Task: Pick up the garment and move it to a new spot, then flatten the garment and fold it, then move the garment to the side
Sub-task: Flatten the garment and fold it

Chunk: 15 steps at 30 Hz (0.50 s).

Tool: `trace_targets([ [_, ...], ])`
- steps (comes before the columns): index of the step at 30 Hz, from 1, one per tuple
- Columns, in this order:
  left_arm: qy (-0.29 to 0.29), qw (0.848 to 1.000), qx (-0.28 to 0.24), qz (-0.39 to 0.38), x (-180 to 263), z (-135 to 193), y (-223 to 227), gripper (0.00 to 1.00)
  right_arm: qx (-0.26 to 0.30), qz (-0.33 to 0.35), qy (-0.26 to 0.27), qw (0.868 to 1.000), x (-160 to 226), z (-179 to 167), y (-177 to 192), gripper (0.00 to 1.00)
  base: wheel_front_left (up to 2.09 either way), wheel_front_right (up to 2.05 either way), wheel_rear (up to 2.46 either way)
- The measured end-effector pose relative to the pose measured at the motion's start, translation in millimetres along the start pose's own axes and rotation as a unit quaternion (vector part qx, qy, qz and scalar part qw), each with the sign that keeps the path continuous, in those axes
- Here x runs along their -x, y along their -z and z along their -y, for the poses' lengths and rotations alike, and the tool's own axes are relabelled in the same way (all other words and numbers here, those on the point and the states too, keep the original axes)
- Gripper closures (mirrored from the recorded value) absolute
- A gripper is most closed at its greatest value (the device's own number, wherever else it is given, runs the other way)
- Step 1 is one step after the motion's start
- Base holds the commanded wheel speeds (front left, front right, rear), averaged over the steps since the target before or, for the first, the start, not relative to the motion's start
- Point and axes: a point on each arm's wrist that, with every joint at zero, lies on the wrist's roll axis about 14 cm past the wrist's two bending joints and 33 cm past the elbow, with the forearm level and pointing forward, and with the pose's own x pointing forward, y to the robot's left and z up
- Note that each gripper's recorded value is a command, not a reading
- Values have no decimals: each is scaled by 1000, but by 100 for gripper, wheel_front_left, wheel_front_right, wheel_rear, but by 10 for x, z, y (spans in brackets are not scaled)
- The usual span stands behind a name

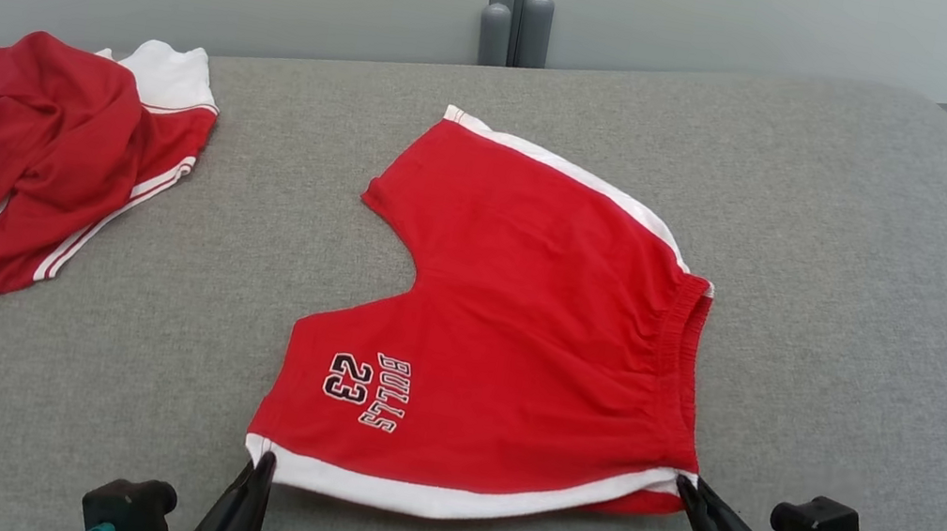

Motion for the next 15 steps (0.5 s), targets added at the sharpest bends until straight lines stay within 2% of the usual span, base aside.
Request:
trace_targets([
  [1,-1,1000,-1,-1,4,-2,8,86,-3,-2,1,1000,18,-13,24,63,0,0,0],
  [2,-1,1000,-1,-3,9,-4,19,71,-6,-4,4,1000,34,-23,45,44,0,0,0],
  [3,-3,1000,-2,-4,14,-11,30,61,-9,-4,8,1000,46,-24,58,0,0,0,0],
  [4,-3,1000,-3,-6,20,-13,41,53,-11,-3,10,1000,55,-26,61,0,0,0,0],
  [5,-4,1000,-3,-8,33,-17,59,35,-11,-2,12,1000,63,-18,58,0,0,0,0],
  [6,-6,1000,-3,-12,50,-25,87,13,-11,-2,16,1000,75,1,58,0,0,0,0],
  [7,-9,1000,-3,-17,71,-38,122,0,-11,-2,21,1000,89,24,64,0,0,0,0],
  [15,-40,999,-13,-26,175,-233,167,0,-10,4,51,999,174,146,54,0,0,0,0],
])
